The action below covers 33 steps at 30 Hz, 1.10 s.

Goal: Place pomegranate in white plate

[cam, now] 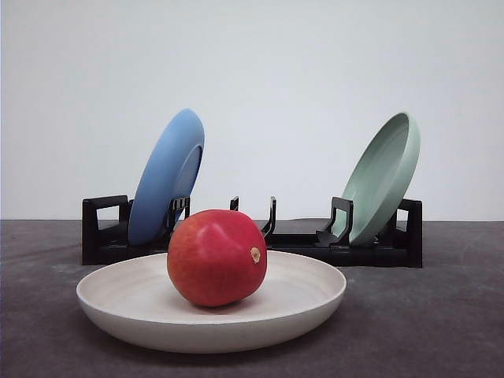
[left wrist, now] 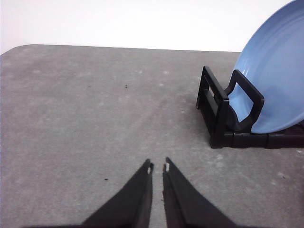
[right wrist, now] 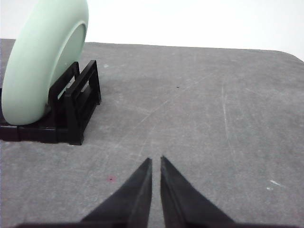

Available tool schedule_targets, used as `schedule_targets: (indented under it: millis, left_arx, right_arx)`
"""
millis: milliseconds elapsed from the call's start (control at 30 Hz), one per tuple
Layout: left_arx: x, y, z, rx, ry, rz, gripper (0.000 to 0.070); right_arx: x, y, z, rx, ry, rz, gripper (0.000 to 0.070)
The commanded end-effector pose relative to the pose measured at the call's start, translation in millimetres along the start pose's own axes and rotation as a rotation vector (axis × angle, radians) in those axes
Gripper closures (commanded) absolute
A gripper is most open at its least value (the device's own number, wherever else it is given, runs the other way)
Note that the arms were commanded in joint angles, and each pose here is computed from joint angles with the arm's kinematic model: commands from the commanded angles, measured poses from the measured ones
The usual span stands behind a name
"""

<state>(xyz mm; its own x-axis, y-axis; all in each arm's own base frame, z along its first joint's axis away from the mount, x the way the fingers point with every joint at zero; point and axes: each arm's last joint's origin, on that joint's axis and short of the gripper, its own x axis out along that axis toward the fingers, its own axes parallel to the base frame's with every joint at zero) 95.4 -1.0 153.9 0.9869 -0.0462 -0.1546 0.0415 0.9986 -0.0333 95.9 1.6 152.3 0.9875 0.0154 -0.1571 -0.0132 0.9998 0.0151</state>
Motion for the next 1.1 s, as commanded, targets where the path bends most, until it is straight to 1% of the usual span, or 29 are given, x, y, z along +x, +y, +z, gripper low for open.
schedule_targets:
  millis: [0,1067]
  left_arx:
    - [0.9,0.3,-1.9,0.010,-0.004,0.004,0.0677]
    - [0.9,0.3,-1.9,0.010,-0.004,0.004,0.0677]
  right_arx:
    - [0.3,-0.2,-0.3,0.011,-0.008,-0.002,0.0673]
    - [0.3,-0.2,-0.3,0.011,-0.008,-0.002,0.0674]
